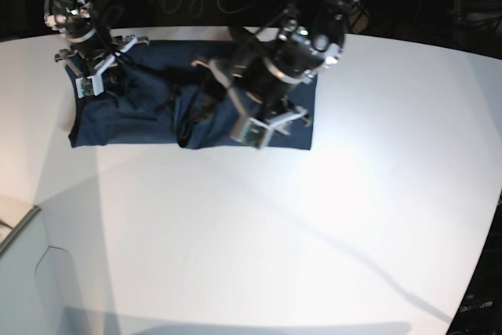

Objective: Layout the t-shirt on the table in an organized manner, then fold the t-shirt properly
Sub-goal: 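Press the folded half flat with the left gripper, then open the left gripper and raise it away from the shirt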

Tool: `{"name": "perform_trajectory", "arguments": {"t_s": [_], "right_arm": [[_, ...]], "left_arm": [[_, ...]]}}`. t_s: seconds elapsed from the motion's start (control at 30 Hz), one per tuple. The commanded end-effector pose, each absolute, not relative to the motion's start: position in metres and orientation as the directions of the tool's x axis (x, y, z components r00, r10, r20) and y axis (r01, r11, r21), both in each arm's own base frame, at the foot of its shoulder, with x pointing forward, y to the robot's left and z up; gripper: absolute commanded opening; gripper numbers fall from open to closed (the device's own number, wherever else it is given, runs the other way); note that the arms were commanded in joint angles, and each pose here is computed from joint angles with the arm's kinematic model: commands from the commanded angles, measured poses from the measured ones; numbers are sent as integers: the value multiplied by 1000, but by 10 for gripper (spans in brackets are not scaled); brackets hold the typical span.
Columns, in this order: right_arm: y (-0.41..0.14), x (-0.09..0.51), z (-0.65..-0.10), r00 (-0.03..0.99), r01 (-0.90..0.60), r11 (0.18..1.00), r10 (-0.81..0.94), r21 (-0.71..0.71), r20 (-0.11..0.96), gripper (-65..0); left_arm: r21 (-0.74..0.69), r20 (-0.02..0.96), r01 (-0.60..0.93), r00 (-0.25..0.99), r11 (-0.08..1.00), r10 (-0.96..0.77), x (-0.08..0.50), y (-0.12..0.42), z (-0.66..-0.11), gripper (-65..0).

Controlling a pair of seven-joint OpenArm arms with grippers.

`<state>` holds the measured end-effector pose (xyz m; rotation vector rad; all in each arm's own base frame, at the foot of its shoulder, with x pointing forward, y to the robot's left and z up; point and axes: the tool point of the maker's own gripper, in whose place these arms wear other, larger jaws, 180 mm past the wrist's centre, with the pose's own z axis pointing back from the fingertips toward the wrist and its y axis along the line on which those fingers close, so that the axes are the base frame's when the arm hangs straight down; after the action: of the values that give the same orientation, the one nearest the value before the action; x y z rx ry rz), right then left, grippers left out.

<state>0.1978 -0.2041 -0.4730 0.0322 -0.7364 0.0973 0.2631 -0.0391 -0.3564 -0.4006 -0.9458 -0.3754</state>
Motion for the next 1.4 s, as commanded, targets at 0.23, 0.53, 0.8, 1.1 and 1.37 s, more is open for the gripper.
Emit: {"name": "perform_trajectory", "arguments": {"t_s": [0.23,0.53,0.8,1.1,1.37], "right_arm": [[-207,198,-471,738,-105,994,89,-16,669,-650],[-206,198,-471,737,-105,994,87,-14,670,-650],[-206,197,-471,738,-105,994,88,-15,669,-650],[-211,199,-470,736,-98,995,88,-23,672,-504],[-230,223,-433,653,-10,998,51,-58,755,-256]], "left_arm": [[-156,785,359,611,920,-105,266,4,-391,-271],[-205,720,590,631,781,-288,217,-83,-426,-271],[-199,769,698,546,688,-332,204,-124,-403,-271],[-79,819,653,474,753,-325,237,-62,-377,-271],[6,799,378,555,926,-232,274,63,-382,-270]]}}
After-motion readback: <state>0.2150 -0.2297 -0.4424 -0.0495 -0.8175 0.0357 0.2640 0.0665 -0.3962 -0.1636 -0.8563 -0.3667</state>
